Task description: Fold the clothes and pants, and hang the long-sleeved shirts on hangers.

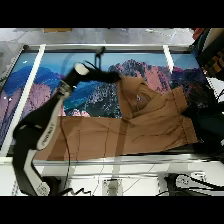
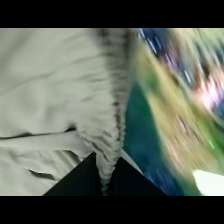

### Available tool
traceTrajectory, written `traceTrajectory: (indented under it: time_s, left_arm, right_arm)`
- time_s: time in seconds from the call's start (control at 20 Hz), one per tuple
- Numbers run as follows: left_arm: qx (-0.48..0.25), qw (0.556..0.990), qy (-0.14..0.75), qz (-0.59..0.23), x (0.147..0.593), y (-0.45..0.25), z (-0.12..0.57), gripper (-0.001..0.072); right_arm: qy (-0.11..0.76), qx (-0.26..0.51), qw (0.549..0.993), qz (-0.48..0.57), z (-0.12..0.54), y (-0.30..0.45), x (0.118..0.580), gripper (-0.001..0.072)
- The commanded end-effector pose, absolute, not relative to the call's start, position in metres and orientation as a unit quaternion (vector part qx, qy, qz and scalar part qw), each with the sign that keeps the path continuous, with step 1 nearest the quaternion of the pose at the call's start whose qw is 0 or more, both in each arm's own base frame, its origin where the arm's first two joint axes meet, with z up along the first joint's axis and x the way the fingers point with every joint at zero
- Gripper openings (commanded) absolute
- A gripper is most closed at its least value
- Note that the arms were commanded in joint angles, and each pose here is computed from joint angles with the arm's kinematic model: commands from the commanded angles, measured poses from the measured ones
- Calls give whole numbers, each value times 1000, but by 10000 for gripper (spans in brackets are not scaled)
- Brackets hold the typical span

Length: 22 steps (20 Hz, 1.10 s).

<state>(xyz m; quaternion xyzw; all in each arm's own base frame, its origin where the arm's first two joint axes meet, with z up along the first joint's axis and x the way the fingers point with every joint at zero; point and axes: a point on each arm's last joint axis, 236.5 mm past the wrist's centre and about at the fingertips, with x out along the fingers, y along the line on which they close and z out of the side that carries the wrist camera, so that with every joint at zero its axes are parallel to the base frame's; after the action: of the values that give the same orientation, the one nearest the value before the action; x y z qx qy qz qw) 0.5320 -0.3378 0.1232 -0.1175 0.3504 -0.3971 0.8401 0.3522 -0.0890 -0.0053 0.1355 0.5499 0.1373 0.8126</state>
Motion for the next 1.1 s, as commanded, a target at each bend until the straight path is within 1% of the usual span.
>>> traceTrajectory:
  time_s: [0.0,0.1,0.15,0.25,0.35,0.6,0.8,0.95,1.05]
  left_arm:
    - [29,910,269,-313,542,-250,204,14]
    - [103,930,234,-266,536,-216,241,16]
    - [128,935,219,-247,533,-203,257,16]
    - [153,941,201,-225,527,-188,277,16]
    - [159,942,199,-220,524,-184,282,16]
    - [171,926,252,-224,518,-181,252,16]
    - [218,909,327,-142,513,-130,225,15]
    - [260,892,363,-70,501,-86,224,16]
    - [263,892,362,-65,499,-82,229,16]
  right_arm:
    - [483,189,846,127,7,-86,390,38]
    - [463,215,850,132,12,-81,400,38]
    - [462,218,849,134,12,-80,401,39]
    - [464,218,848,136,11,-79,400,38]
    - [466,219,846,137,11,-78,399,39]
    - [467,221,845,140,12,-77,398,39]
    - [468,245,830,178,20,-55,394,39]
    - [476,245,817,216,25,-27,391,39]
    - [476,233,818,222,24,-16,396,38]
